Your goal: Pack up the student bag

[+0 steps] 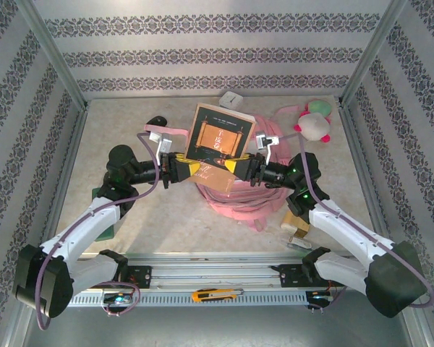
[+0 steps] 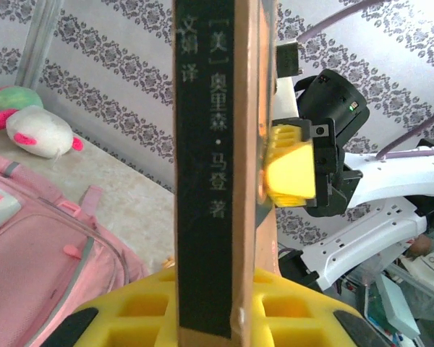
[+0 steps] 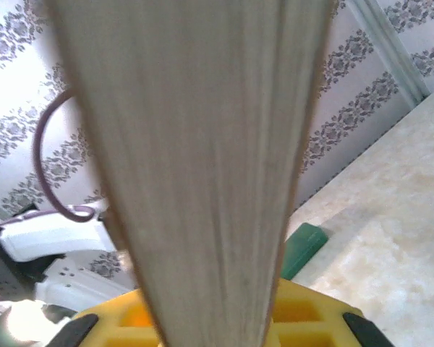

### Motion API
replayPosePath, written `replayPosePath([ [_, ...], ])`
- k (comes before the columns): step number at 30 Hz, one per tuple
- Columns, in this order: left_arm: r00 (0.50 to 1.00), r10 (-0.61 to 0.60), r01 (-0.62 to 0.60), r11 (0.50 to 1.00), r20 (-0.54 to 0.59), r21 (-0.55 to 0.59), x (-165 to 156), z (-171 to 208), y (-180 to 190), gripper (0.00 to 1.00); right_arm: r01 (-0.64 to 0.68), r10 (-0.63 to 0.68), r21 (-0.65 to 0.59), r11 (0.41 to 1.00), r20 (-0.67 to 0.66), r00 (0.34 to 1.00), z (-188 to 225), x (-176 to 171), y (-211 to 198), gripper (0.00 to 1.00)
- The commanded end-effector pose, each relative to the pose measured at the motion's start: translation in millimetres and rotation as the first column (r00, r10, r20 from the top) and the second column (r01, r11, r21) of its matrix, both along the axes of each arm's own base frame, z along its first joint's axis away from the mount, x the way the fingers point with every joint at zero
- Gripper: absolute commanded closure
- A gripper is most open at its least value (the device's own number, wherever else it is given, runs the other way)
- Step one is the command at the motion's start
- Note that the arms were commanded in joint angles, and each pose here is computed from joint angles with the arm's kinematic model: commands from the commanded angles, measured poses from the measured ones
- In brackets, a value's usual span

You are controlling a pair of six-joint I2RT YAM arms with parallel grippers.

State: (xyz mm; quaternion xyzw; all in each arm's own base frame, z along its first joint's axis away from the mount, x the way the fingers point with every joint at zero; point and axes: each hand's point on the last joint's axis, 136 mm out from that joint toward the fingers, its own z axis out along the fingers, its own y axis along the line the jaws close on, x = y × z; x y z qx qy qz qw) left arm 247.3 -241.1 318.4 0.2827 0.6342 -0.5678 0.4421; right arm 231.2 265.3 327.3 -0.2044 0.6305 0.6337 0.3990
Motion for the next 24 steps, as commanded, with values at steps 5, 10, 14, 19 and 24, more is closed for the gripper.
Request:
replayPosePath([
  [5,0.964,0.135,-0.175,0.97,0.228,0.168,-5,-4,18,0.41,0.185,-0.156,-0.112,0.976,0.229,0.961,-20,3,-24,1.0],
  [10,0.898,0.074,-0.241,0.907,0.434,0.344,-24,-17,33,0.3,0.224,-0.057,-0.318,0.921,0.46,0.886,-60,-16,-29,1.0],
  [14,0.871,-0.05,-0.243,0.821,0.489,0.516,-35,-37,41,0.25,0.24,0.106,-0.543,0.805,0.528,0.843,-96,-28,-34,1.0],
  [19,0.858,-0.207,-0.202,0.705,0.469,0.68,-42,-62,42,0.2,0.243,0.348,-0.733,0.635,0.552,0.757,-132,-43,-29,1.0],
  [24,0.847,-0.307,-0.133,0.668,0.434,0.732,-50,-78,27,0.17,0.213,0.446,-0.78,0.588,0.533,0.719,-141,-48,-15,1.0],
])
